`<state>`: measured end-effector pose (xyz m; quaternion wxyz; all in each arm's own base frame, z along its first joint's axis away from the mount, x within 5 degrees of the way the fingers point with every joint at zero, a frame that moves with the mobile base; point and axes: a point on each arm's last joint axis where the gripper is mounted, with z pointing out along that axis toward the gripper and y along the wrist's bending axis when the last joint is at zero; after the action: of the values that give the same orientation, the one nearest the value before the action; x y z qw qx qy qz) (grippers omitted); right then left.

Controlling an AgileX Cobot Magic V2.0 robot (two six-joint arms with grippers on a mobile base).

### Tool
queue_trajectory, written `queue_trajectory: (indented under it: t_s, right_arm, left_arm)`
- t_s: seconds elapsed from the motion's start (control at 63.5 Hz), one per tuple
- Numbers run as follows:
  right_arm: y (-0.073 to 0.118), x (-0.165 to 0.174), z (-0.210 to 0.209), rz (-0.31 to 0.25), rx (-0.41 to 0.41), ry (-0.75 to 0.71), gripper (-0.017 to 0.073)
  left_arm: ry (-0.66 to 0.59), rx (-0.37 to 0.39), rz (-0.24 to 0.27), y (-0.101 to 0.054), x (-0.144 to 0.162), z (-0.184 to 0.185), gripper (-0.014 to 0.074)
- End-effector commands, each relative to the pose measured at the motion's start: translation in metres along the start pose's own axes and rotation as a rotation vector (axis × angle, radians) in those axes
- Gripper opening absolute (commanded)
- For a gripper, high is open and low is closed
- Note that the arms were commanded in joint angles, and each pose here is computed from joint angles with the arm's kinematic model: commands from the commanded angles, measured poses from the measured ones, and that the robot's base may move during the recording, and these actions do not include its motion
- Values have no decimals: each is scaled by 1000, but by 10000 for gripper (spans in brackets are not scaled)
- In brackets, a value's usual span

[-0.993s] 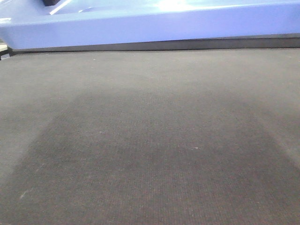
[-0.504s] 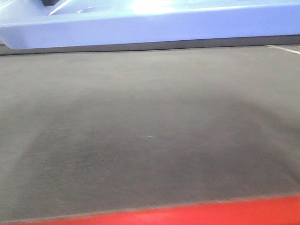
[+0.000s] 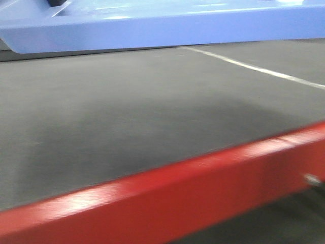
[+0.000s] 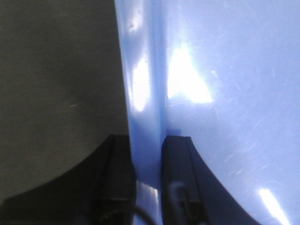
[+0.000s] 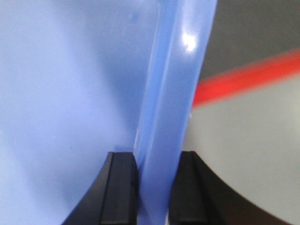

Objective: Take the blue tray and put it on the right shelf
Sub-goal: 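Drive away from the table carrying the tray in both grippers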

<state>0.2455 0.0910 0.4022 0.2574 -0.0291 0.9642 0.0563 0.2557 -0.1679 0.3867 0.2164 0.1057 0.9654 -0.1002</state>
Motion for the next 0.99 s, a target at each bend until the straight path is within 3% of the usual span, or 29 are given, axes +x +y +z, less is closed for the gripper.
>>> queue_trajectory:
  t_s: [0.0, 0.977]
  right_arm:
    - [0, 0, -19, -29, -31, -48, 31]
    - [0, 1, -19, -29, -29, -42, 31]
  left_arm:
    - [46, 25, 45, -3, 11, -21, -48]
    - [46, 25, 45, -3, 11, -21, -48]
